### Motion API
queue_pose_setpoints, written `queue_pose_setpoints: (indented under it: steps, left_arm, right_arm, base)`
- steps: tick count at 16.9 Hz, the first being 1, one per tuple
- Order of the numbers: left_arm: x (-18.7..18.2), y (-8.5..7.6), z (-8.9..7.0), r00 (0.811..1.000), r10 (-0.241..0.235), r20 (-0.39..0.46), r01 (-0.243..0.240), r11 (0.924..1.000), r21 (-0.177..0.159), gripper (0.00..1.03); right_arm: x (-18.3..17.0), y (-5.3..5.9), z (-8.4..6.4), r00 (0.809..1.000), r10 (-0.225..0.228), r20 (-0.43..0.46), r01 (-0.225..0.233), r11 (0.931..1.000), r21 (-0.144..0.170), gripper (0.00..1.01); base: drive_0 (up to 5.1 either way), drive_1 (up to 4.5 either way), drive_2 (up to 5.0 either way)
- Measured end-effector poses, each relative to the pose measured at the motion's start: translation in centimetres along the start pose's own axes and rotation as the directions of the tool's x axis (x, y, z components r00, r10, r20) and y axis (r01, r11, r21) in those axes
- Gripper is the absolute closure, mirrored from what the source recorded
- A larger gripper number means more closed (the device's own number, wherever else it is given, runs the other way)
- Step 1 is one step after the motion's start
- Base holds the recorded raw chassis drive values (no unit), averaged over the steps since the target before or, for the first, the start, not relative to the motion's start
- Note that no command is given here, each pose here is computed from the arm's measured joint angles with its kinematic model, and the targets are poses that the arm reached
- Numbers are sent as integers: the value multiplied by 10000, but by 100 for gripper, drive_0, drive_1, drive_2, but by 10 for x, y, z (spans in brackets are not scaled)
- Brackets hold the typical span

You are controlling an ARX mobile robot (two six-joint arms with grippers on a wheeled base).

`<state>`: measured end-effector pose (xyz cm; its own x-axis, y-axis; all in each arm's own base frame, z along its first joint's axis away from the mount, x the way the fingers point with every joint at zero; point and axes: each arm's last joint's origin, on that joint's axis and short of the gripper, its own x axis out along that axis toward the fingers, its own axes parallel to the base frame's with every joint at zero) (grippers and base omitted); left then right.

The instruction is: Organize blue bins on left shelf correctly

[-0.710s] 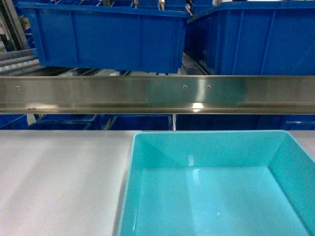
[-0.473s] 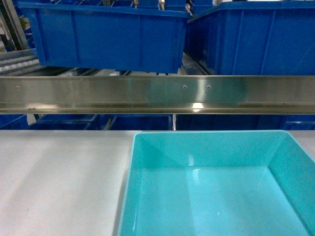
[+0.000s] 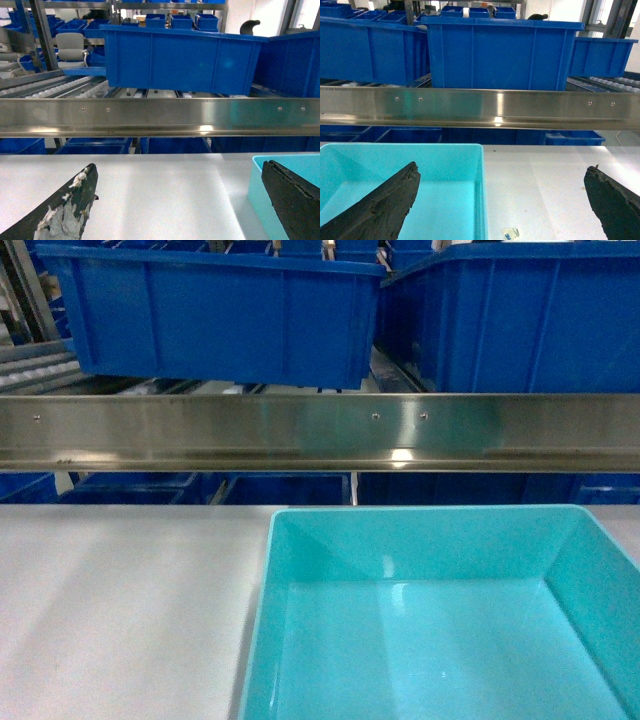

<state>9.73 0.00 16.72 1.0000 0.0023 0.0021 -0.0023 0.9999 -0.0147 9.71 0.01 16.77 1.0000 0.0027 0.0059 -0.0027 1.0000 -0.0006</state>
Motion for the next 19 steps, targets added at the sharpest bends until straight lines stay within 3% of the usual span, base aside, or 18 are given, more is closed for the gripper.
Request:
queue_pose_setpoints:
  steps: [13, 16, 19]
  left_arm:
    - [0, 0, 0, 10000, -4, 23, 4, 10000, 0, 5]
    - [5, 0, 8, 9980, -241, 580, 244, 9997, -35, 5]
    - [19, -2, 19, 9969, -538, 567, 546, 9984, -116, 5]
  right_arm:
    - [0, 0, 1, 10000, -27, 84, 27, 10000, 12, 3]
    - [6, 4, 9, 9974, -250, 676, 243, 9996, 114, 3]
    - [20, 12, 13, 9985, -174, 515, 165, 9997, 176, 3]
  base:
    - [0, 0, 0]
    - [0, 0, 0]
    - [0, 0, 0]
